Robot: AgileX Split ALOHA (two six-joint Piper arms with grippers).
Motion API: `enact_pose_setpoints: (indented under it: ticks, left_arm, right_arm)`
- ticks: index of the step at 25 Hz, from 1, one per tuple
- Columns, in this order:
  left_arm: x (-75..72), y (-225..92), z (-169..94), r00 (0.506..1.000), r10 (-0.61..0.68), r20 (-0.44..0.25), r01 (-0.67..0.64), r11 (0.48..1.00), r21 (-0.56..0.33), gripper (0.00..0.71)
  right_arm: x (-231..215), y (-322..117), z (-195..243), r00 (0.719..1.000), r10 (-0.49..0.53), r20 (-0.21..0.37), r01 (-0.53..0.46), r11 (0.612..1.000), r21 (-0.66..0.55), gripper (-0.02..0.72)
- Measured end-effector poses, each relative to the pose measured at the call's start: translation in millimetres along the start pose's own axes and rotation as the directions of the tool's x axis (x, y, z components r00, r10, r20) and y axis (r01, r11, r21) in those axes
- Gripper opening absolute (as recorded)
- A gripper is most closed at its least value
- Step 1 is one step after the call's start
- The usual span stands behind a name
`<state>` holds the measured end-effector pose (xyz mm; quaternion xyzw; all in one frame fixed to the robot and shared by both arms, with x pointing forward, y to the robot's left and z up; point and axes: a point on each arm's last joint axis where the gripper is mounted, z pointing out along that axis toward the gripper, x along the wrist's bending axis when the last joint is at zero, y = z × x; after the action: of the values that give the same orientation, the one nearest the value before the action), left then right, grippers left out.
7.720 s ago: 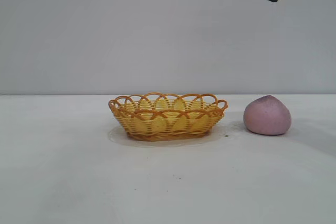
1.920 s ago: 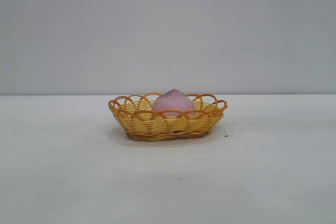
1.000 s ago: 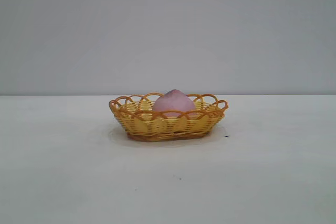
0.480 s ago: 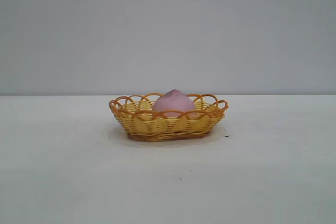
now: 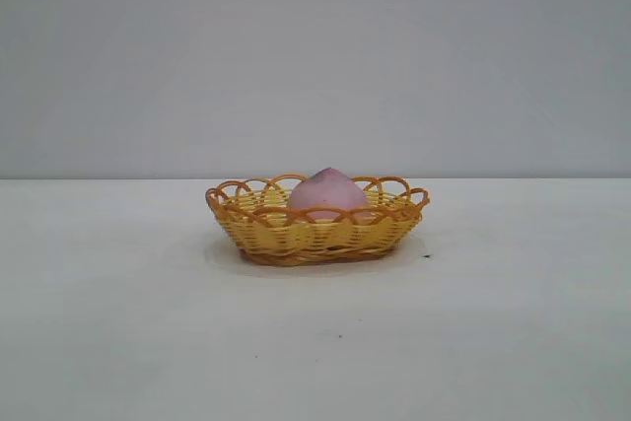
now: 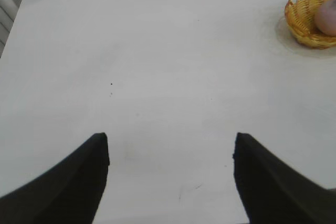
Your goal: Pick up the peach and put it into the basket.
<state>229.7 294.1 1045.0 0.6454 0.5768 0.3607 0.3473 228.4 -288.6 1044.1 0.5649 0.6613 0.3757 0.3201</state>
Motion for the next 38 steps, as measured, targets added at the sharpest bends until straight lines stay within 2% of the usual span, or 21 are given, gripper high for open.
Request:
enact_pose_setpoints:
  ticks: [2,5,15,21,25,38]
  left_arm:
    - [0.0,0.0,0.0,1.000,0.000,0.000,0.000,1.000,0.000,0.442]
    - [0.0,0.0,0.0,1.000,0.000,0.000,0.000,1.000,0.000,0.442]
    - [0.0,0.0,0.0,1.000,0.000,0.000,0.000,1.000,0.000,0.442]
    - [0.0,0.0,0.0,1.000,0.000,0.000,0.000,1.000,0.000,0.442]
    - [0.0,0.0,0.0,1.000,0.000,0.000,0.000,1.000,0.000,0.442]
    - [0.0,0.0,0.0,1.000,0.000,0.000,0.000,1.000,0.000,0.442]
  right_arm:
    - [-0.4,-0.3,-0.5,0.999,-0.022,-0.037,0.022,1.000,0.000,0.524]
    - [-0.4,-0.4,-0.7,0.998,-0.031,-0.054,0.031,1.000,-0.001,0.524]
    - [0.6,-0.3,-0.8,0.997,-0.028,-0.070,0.028,1.000,-0.002,0.524]
    - [0.6,-0.3,-0.8,0.997,-0.028,-0.071,0.028,1.000,-0.002,0.524]
    - [-1.4,-0.5,-0.7,0.998,-0.039,-0.048,0.039,0.999,0.000,0.524]
    - [-1.6,-0.5,-0.7,0.998,-0.040,-0.046,0.040,0.999,0.000,0.524]
